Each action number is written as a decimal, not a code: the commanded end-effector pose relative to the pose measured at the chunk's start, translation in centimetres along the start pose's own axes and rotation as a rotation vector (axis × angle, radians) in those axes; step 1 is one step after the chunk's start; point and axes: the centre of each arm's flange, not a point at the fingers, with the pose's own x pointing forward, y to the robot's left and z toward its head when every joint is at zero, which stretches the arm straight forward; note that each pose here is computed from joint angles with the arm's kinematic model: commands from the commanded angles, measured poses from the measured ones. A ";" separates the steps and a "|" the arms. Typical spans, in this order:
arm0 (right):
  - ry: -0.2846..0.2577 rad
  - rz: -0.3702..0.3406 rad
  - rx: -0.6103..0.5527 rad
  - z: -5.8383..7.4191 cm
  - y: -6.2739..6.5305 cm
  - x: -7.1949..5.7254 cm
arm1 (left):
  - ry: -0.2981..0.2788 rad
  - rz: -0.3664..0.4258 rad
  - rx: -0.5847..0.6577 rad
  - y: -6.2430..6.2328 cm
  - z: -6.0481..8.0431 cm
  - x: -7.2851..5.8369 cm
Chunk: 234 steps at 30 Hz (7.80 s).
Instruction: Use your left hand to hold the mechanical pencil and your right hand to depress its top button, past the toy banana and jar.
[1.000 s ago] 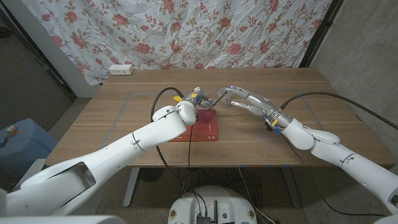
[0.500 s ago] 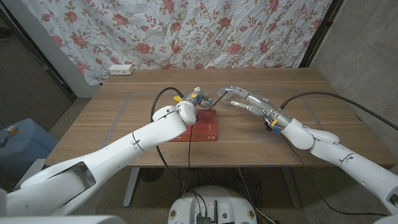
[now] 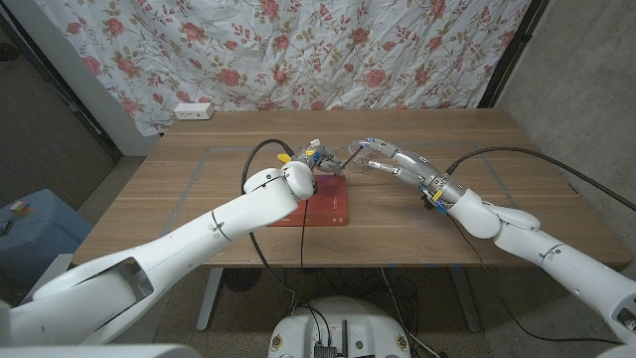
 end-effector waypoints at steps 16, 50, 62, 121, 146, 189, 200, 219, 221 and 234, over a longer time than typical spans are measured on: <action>0.011 -0.012 0.023 -0.5 0.2 -0.1 | 0.002 0.000 0.002 -0.1 0.1 0.2; 0.014 -0.023 0.036 -0.5 0.6 -1.1 | -0.004 0.007 0.006 -0.4 0.3 -0.6; 0.005 -0.014 0.027 -0.3 0.8 -1.2 | 0.001 0.018 0.001 -0.6 0.5 -1.0; 0.023 0.019 -0.041 0.8 1.5 -0.9 | -0.007 0.010 0.008 -0.6 0.9 -0.8; 0.048 -0.048 -0.017 0.2 0.9 -1.0 | -0.002 0.002 0.005 -0.6 0.6 -0.4; 0.047 -0.087 -0.027 0.7 0.9 -1.6 | 0.008 0.005 0.003 -0.7 0.5 -0.8; 0.045 -0.075 -0.034 0.9 1.1 -1.6 | 0.002 0.005 0.000 -0.7 0.5 -0.7; 0.043 -0.061 -0.039 0.9 1.1 -1.5 | 0.005 0.003 0.001 -0.9 0.6 -0.9; 0.046 -0.059 -0.041 0.9 1.1 -1.5 | 0.006 0.004 0.001 -0.8 0.6 -0.9; 0.056 -0.050 -0.055 0.8 1.1 -1.6 | 0.008 0.003 0.002 -0.8 0.5 -0.8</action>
